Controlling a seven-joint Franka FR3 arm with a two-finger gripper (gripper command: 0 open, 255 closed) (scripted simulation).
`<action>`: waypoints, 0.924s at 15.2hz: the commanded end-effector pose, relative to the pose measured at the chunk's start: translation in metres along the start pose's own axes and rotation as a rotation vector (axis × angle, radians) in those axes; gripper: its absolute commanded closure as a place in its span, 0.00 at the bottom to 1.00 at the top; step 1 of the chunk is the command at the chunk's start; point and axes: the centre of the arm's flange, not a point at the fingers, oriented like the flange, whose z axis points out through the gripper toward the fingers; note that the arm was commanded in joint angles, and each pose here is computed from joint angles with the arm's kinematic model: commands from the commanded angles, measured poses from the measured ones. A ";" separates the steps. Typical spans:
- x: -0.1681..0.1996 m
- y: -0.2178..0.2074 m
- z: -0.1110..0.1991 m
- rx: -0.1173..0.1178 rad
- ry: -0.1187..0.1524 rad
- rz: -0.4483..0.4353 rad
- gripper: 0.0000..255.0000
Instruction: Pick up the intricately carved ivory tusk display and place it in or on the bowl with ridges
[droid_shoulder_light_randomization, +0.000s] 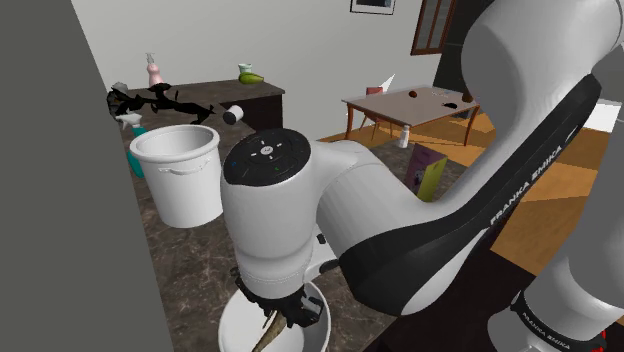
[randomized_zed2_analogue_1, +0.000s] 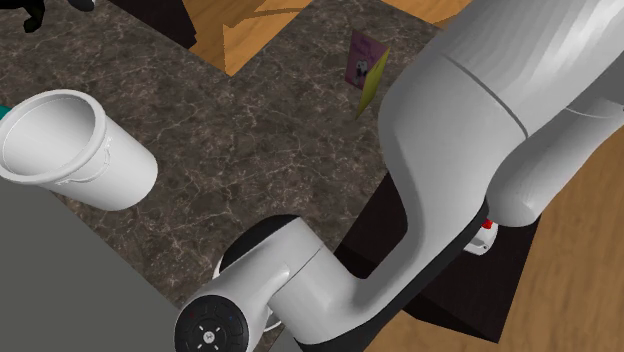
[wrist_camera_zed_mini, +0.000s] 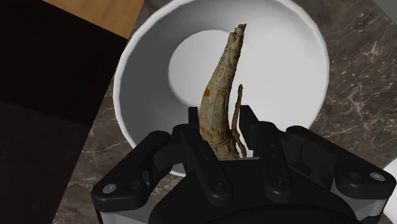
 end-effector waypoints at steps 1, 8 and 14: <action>-0.001 0.000 0.005 0.000 0.000 0.000 1.00; -0.001 0.000 0.005 0.000 0.000 0.000 1.00; -0.001 0.000 0.005 0.000 0.000 0.000 0.00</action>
